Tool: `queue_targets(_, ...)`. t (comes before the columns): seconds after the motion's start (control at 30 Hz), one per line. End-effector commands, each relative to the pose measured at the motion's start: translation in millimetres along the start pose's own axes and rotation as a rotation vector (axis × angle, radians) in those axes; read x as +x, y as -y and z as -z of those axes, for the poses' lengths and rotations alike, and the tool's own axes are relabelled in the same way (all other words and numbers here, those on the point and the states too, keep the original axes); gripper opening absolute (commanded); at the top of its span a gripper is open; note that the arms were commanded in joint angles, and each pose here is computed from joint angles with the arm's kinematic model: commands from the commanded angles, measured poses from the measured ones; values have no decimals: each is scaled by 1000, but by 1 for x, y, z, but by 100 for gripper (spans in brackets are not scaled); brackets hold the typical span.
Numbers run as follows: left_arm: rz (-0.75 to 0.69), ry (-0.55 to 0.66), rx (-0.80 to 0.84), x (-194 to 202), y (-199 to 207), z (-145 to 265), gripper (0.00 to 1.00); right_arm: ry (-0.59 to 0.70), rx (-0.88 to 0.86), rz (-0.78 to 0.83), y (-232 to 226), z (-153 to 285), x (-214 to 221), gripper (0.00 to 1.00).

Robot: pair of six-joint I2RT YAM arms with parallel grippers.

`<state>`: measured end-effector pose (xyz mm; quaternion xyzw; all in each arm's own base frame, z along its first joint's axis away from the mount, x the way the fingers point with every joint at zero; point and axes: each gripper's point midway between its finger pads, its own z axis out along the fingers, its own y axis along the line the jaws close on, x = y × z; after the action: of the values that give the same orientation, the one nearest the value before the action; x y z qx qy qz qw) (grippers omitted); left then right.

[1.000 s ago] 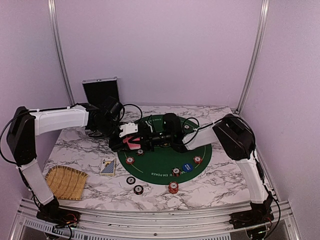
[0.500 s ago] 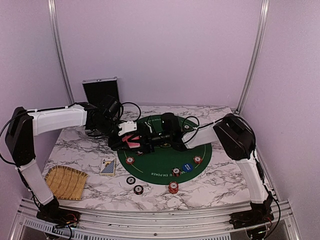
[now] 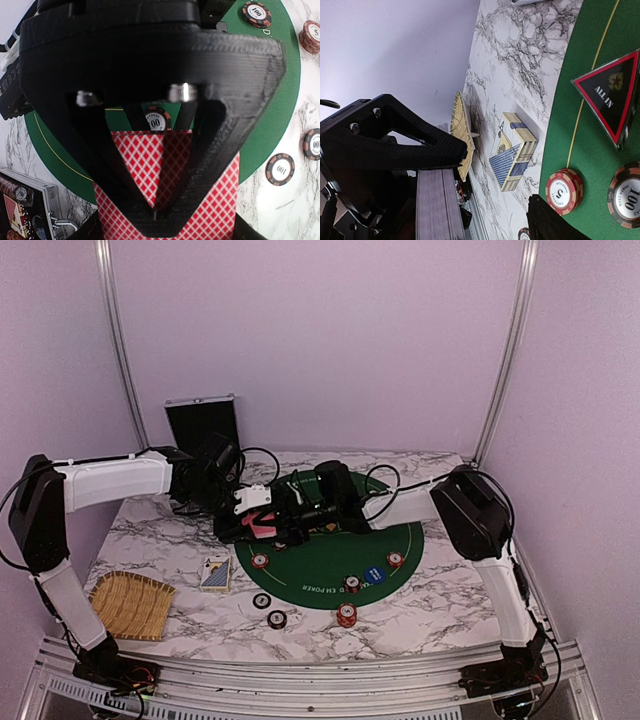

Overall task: Distribute texas hold em gaming equipment
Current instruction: Pick up the poker card from the face-down deck piles.

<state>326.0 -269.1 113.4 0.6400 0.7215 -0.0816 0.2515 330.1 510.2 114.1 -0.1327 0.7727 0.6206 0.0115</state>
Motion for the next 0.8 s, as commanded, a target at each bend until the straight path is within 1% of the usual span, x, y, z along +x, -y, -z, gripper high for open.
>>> queue_targets(0.0,-2,28,-37,-6,-5,15,22,0,-5,43,-19,0,-4,67)
queue_targets(0.33,4,10,-42,-3,-7,11,20,-19,22,49,-14,-6,-2,67)
queue_targets(0.4,8,12,-44,-4,-8,12,19,-19,47,53,-11,-6,-2,65)
queue_targets(0.43,14,11,-45,-2,-9,12,19,-18,61,57,-9,-3,-3,60)
queue_targets(0.53,21,11,-49,0,-10,14,17,-14,70,61,-9,2,-3,57)
queue_targets(0.77,34,20,-48,1,-12,16,16,-17,77,73,-13,7,-2,55)
